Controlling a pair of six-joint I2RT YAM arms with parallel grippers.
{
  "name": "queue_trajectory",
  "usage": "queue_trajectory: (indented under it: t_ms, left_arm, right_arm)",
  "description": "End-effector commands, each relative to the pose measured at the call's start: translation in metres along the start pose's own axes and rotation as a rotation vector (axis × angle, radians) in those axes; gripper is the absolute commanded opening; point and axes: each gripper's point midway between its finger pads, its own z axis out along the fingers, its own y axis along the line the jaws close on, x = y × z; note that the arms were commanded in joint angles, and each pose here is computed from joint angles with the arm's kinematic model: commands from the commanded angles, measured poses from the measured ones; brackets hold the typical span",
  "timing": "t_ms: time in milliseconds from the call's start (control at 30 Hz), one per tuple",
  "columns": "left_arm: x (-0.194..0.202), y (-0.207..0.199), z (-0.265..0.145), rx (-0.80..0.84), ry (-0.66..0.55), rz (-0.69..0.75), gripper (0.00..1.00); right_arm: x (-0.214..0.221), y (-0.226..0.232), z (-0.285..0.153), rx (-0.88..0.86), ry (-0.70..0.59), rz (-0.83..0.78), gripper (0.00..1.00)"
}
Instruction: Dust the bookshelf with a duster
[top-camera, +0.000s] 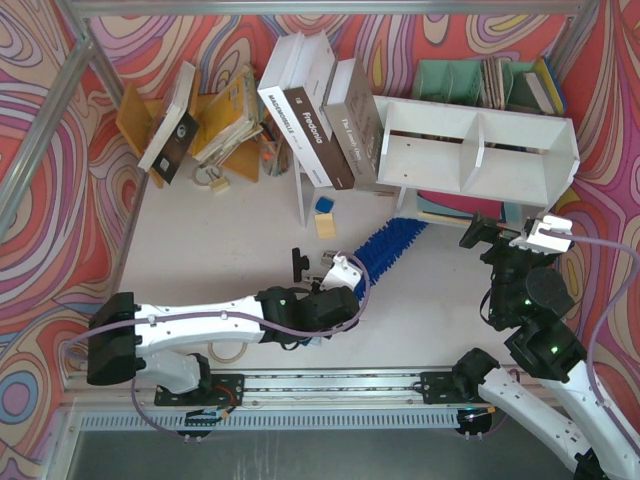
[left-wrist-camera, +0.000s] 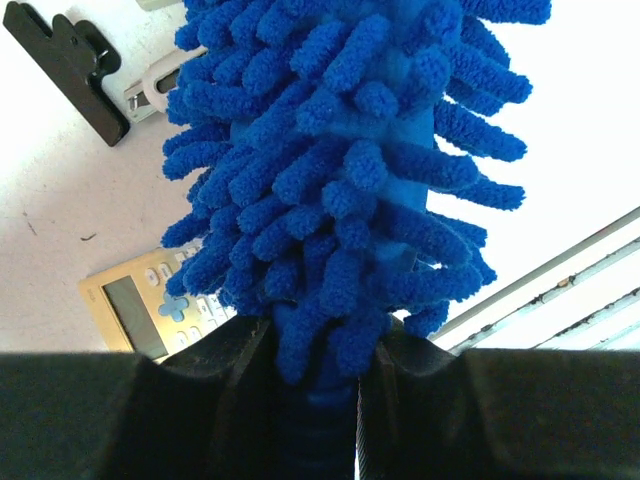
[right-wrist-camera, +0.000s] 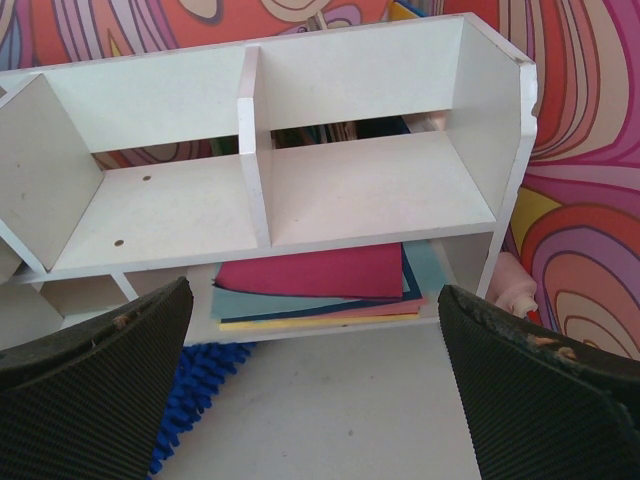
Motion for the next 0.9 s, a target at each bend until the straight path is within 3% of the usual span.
queue_trajectory:
  t_ms: [0,300,733,867]
  left_arm:
    - [-0.005,0.01,0.014,-0.074,-0.042,-0.039,0.0]
    - [0.024,0.001,0.034,-0.055,0.057,-0.021,0.0]
    - [-0.027,0.016,0.001,-0.076,-0.129,-0.054,0.0]
    - [-0.024,0.017,0.002,-0.078,-0.128,-0.053,0.0]
  right_arm:
    - [-0.005,-0.003,0.0,0.014,-0.02,0.016,0.99]
    - [-0.006,-0.003,0.0,0.014,-0.022,0.016,0.99]
    - [-0.006,-0.004,-0.001,0.015,-0.024,0.021,0.99]
    - [-0.007,-0.005,-0.001,0.015,-0.025,0.024,0.99]
